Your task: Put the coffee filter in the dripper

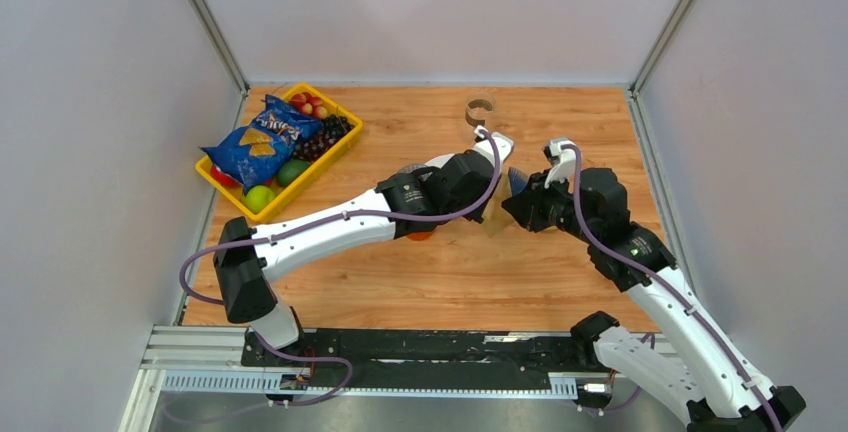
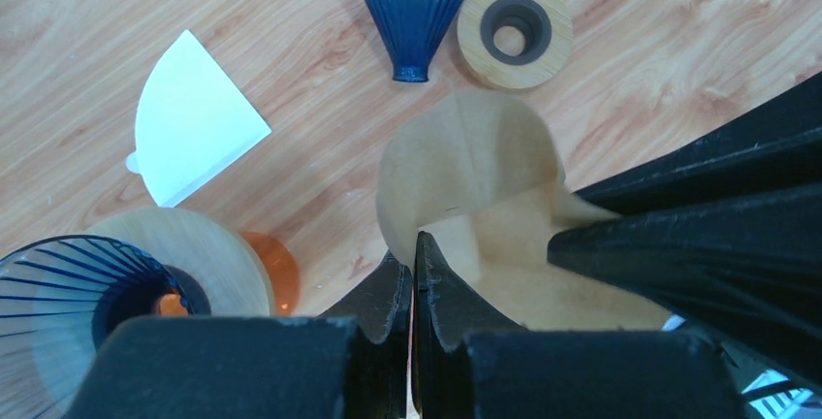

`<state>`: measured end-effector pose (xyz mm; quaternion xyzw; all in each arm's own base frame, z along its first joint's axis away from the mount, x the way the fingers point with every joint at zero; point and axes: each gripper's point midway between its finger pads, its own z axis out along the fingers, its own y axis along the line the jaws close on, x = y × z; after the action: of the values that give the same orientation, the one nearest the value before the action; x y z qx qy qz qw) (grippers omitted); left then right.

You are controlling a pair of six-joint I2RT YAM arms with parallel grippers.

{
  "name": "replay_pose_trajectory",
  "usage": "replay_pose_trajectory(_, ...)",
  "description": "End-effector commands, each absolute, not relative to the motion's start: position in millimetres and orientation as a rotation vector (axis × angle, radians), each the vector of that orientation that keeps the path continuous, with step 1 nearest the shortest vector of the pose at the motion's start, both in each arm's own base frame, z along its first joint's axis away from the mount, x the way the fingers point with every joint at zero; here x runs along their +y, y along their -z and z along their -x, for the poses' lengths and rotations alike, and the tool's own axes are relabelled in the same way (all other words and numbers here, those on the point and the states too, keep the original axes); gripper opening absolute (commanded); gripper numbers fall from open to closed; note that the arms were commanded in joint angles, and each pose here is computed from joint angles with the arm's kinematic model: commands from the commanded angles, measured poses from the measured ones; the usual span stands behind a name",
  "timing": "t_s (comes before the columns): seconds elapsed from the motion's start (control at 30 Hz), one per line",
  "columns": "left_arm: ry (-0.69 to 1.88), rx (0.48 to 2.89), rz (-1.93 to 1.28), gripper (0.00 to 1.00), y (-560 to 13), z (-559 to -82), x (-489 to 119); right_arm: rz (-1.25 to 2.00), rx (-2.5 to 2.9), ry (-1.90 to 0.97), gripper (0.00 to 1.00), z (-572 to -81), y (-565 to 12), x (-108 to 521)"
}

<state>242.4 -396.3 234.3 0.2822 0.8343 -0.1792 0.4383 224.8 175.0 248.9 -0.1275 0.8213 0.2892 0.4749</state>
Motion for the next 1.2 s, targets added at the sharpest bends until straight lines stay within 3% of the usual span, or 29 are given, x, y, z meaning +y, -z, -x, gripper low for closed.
replay_pose_trajectory(0.0, 0.578, 2.039, -0.686, 0.05, -258, -237, -414, 0.366, 1.865, -0.866, 0.19, -215, -296, 193)
replay_pose_trajectory(0.13, 0.583, 2.035, -0.670, 0.04, -262, -237, -413, 0.318, 1.819, -0.830, 0.44, -216, -310, 183)
replay_pose_trajectory(0.53, 0.537, 2.010, -0.578, 0.04, -281, -242, -386, 0.143, 1.687, -0.674, 0.98, -215, -335, 141)
replay_pose_trajectory(0.9, 0.743, 1.978, -0.456, 0.06, -319, -249, -336, 0.168, 1.711, -0.641, 1.00, -219, -322, 140)
replay_pose_trajectory(1.17, 0.677, 2.076, -0.277, 0.09, -298, -270, -279, 0.170, 1.742, -0.608, 1.00, -224, -310, 140)
